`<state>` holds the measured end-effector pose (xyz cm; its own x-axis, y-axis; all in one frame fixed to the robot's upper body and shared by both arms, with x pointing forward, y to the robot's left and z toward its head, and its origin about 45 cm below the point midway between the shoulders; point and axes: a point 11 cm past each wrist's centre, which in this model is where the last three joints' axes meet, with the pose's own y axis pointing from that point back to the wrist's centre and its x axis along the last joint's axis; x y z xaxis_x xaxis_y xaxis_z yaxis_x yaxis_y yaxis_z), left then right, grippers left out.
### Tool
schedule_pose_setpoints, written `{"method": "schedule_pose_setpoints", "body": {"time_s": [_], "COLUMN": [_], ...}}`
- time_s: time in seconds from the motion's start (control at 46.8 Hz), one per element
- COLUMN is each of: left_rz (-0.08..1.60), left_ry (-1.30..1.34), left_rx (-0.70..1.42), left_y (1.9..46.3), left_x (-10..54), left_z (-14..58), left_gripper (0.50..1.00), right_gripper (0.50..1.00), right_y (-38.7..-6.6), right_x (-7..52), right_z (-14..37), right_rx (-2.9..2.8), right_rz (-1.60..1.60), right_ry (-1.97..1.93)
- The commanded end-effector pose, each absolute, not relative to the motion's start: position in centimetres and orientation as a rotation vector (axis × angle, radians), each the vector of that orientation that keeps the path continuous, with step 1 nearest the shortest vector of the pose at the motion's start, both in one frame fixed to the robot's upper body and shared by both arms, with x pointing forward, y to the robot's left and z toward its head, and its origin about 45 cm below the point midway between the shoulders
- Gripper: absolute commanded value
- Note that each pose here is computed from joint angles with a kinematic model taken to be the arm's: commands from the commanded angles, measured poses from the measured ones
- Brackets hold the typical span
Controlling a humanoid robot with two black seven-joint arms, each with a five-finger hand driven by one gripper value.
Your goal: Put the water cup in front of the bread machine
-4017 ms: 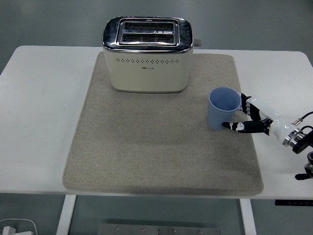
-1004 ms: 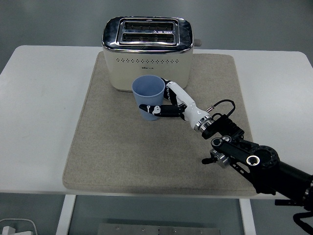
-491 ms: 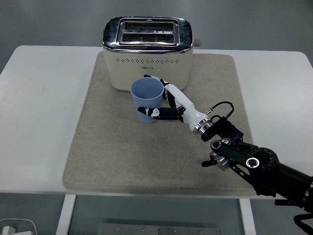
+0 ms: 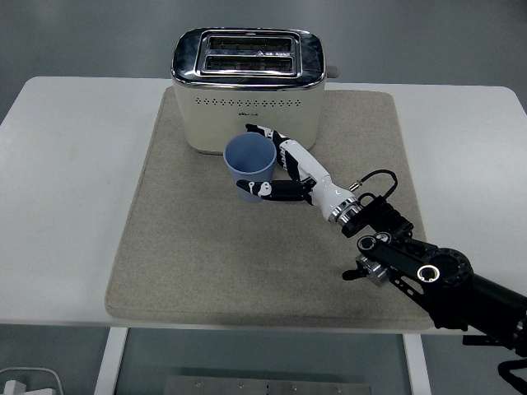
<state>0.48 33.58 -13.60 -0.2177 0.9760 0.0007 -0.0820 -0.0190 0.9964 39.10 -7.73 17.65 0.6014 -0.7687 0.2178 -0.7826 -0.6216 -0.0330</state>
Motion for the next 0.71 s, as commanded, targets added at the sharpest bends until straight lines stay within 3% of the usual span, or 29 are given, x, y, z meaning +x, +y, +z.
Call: {"method": "schedule_pose_setpoints", "body": {"time_s": [0.0, 0.363, 0.684], "left_rz": [1.414, 1.414, 1.414], "left_ry": [1.3, 1.3, 1.3], "left_rx": [1.042, 1.042, 1.042], "left_y": [33.6, 33.6, 33.6], "left_x": [0.5, 0.5, 0.5], "left_z": [-13.6, -13.6, -13.6], "left_gripper": [1.0, 1.0, 1.0], "right_gripper": [0.913, 0.913, 0.913], "right_y": [-7.7, -11.0, -17.1], "right_x": [39.0, 39.9, 40.2], "right_z": [18.0, 18.7, 19.7], "right_rx": [2.763, 2.713, 2.635], "right_rz": [0.33, 0.385, 0.429], "right_ry": [-1.329, -1.354, -1.416]}}
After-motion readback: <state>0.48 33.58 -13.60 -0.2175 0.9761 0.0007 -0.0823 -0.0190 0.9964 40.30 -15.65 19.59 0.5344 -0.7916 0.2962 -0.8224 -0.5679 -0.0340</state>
